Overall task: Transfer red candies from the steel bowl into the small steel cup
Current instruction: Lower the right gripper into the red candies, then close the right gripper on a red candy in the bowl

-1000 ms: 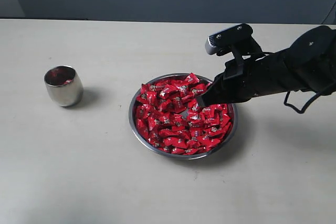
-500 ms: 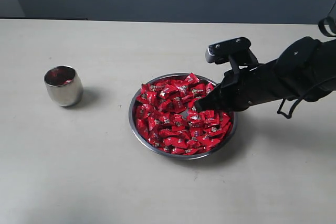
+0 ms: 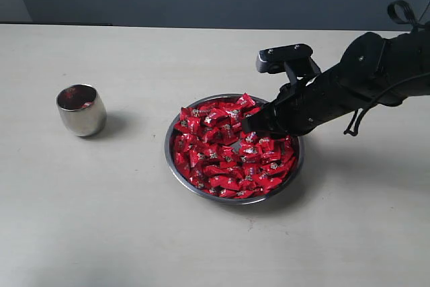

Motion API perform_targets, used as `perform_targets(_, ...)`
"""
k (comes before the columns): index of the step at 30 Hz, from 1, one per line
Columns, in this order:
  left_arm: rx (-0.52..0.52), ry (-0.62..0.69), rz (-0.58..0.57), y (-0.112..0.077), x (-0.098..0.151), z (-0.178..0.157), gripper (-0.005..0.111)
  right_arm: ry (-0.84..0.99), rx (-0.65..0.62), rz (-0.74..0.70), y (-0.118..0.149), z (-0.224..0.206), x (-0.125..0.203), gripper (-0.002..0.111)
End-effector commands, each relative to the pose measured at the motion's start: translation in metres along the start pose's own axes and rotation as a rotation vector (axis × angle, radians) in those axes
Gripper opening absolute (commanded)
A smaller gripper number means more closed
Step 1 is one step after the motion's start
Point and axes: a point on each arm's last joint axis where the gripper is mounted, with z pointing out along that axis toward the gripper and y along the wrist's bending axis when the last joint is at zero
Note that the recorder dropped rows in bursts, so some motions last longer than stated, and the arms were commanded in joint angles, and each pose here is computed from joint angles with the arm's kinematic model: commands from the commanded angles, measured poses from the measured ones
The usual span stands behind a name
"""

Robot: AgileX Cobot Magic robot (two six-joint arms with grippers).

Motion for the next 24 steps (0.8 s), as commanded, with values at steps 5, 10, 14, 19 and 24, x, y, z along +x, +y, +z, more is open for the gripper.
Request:
perform_targets(5,0.0,-0.002,-0.003,0.0,0.001,0.0,0.0,0.055,0.051,0.025,-0.005,0.001,-0.009,0.034)
perform_targets(10,0.0,-0.002,-0.003,0.0,0.001,0.0,0.0,0.084,0.044,0.037,-0.005,0.006,-0.01,0.034)
perform_targets(14,0.0,-0.002,-0.003,0.0,0.001,0.0,0.0,0.11,0.044,0.04,-0.007,0.012,-0.006,0.034)
perform_targets(19,0.0,-0.002,-0.003,0.0,0.001,0.0,0.0,0.122,0.042,0.053,-0.007,0.016,-0.004,0.034)
perform_targets(24,0.0,-0.002,-0.003,0.0,0.001,0.0,0.0,0.113,0.049,0.054,-0.008,0.02,-0.004,0.034)
